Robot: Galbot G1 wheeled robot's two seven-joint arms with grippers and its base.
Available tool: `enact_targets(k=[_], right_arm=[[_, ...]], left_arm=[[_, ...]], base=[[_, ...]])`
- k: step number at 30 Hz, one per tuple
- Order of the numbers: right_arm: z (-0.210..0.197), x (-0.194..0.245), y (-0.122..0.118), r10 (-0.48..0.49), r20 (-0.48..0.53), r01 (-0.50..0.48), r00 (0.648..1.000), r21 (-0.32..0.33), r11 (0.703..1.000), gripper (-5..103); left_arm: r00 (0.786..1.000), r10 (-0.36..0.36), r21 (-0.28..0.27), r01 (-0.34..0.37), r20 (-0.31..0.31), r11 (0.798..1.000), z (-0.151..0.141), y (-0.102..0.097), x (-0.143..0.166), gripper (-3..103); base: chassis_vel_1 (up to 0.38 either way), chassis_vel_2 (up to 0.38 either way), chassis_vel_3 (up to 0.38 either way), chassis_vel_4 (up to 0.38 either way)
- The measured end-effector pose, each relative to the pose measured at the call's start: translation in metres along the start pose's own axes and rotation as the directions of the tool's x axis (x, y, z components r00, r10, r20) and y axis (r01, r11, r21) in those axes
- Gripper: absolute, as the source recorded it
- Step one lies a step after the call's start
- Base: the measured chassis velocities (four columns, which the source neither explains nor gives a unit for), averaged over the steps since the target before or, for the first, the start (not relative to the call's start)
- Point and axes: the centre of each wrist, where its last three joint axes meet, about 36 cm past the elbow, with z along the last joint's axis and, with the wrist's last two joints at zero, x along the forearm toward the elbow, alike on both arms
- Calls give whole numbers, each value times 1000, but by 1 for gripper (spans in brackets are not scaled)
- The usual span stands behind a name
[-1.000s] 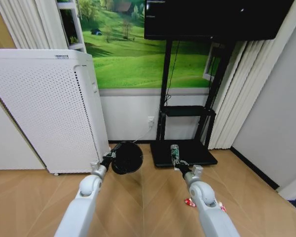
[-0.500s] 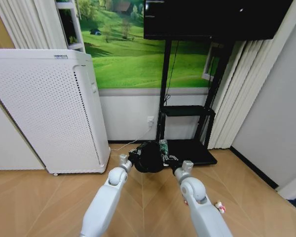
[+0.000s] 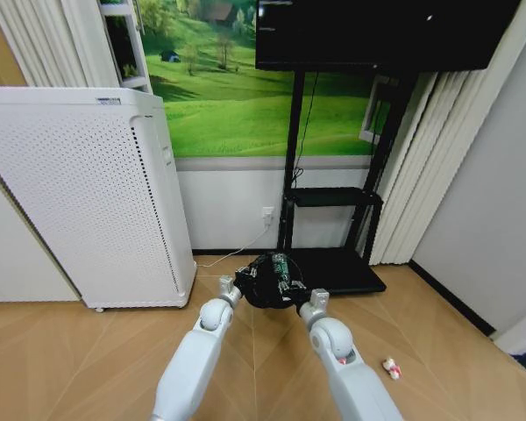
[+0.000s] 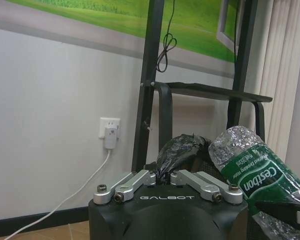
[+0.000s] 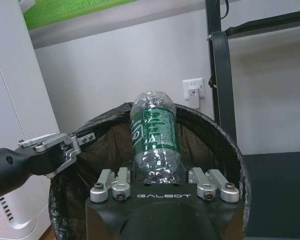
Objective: Pick up the trash bin and place the garbage on the floor into it.
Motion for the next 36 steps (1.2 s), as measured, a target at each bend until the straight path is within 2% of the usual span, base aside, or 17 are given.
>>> enact_targets(k=[1, 2, 4, 5, 8, 9, 12, 14, 16, 19, 22, 24, 25, 28, 36], right_arm=[[-1, -1, 1, -2, 1, 2, 1000, 1, 1000, 51], [-1, -1, 1, -2, 1, 2, 1000, 1, 1000, 51], [-2, -2, 1, -4, 5, 4, 1000, 1, 1000, 62], [-2, -2, 1, -4, 5, 4, 1000, 1, 1000, 62], [-3, -1, 2, -5, 9, 5, 1000, 1, 1000, 78], [-3, -1, 2, -5, 9, 5, 1000, 1, 1000, 78], [-8, 1, 0, 8, 25, -8, 1000, -1, 1000, 93], [-11, 3, -2, 23, 36, -23, 999, -3, 1000, 97], [-14, 6, -5, 44, 49, -44, 998, -6, 999, 99], [-18, 17, -19, 143, 82, -143, 986, -3, 990, 100], [-15, 20, -25, 180, 90, -182, 979, 13, 983, 100], [-4, 23, -37, 247, 89, -252, 965, 51, 966, 100], [-4, 23, -37, 247, 89, -252, 965, 51, 966, 100], [29, 22, -54, 330, 54, -335, 942, 122, 934, 100], [47, 18, -59, 342, 9, -341, 939, 114, 933, 100]], left_arm=[[1000, -4, -1, 4, 0, 1000, 0, 2, 1, 8], [1000, -4, -1, 4, 0, 1000, 0, 2, 1, 8], [1000, -8, -1, 8, -1, 1000, 0, 4, 3, 8], [1000, -8, -1, 8, -1, 1000, 0, 4, 3, 8], [1000, -8, -2, 8, -1, 1000, 1, 5, 4, 8], [1000, -8, -2, 8, -1, 1000, 1, 5, 4, 8], [1000, -10, -2, 10, 1, 1000, 0, 5, 5, 8], [1000, -12, -3, 12, 3, 1000, -1, 6, 6, 8], [1000, -19, -5, 19, 4, 1000, -1, 9, 9, 8], [997, -78, -19, 78, -3, 997, 3, 30, 25, 8], [994, -105, -27, 105, 0, 994, 3, 38, 32, 8], [989, -145, -38, 145, 8, 989, 1, 54, 46, 8], [989, -145, -38, 145, 8, 989, 1, 54, 46, 8], [982, -189, -40, 190, 21, 981, -7, 70, 72, 8], [979, -203, -40, 204, 21, 978, -9, 73, 91, 8]], base=[[0, 0, 0, 0], [0, 0, 0, 0], [0, 0, 0, 0], [0, 0, 0, 0], [0, 0, 0, 0], [0, 0, 0, 0], [0, 0, 0, 0], [0, 0, 0, 0], [0, 0, 0, 0], [0, 0, 0, 0], [0, 0, 0, 0], [0, 0, 0, 0], [0, 0, 0, 0], [0, 0, 0, 0], [0, 0, 0, 0]])
